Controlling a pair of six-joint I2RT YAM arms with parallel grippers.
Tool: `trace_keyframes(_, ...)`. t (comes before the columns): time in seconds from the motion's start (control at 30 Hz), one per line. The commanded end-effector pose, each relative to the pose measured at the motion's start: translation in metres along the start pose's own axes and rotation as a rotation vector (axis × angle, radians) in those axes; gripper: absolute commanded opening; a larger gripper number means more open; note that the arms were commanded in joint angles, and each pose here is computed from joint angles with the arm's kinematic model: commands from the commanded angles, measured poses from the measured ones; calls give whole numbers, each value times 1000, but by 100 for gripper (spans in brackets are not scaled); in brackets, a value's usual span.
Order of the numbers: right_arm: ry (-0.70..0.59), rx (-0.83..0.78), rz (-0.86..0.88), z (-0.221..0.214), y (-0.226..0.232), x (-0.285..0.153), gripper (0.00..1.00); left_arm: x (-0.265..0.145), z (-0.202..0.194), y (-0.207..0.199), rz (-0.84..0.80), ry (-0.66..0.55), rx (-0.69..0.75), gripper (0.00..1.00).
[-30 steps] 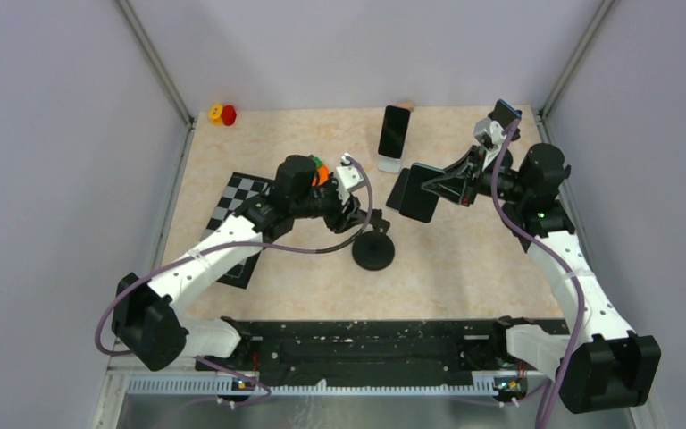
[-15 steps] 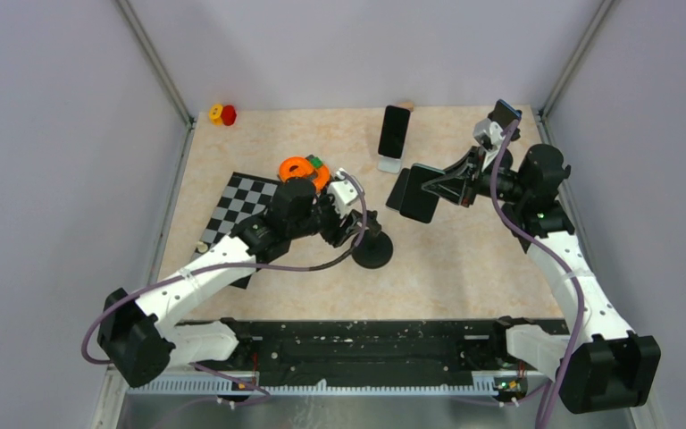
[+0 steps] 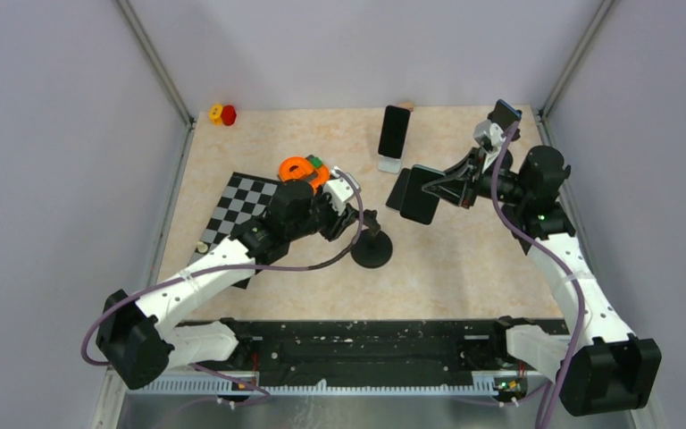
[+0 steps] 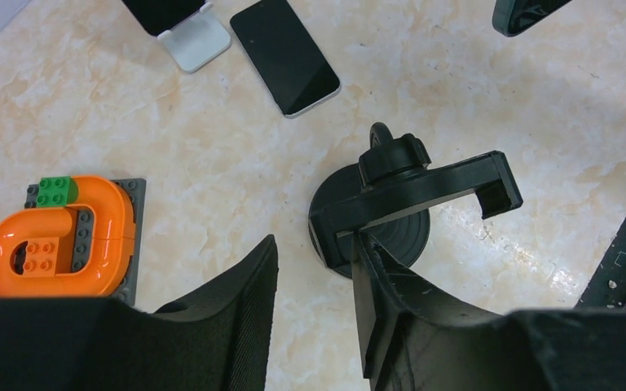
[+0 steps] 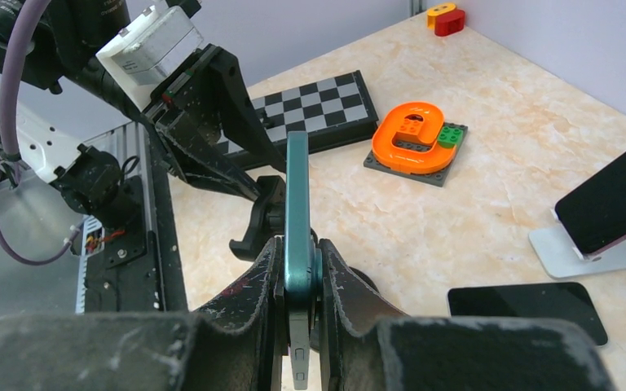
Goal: Place the phone on the phone stand
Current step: Install the phone on the phone stand.
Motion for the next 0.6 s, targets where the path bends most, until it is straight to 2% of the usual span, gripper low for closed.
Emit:
trace_keyframes(0.0,-44,-95,-2,17,5,-5,0,-1,25,3,17,-86,-3,40)
trace_keyframes(0.3,-50,-93,20,18,8,-4,0,-1,23,2,14,-80,-16,20)
trace_keyframes(0.57,-14,-135,185,20,38,23,0,7,17,2,12,-51,-46,6)
Point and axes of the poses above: each gripper's point midway between its finger pads, its own x axis out along the fingers, its own y axis along the line the jaws close on, z = x × y, the point moved 1 cm from there along -x, back along the fingers, and after that the axes turned 3 degrees about x, right-handed, at the moved point
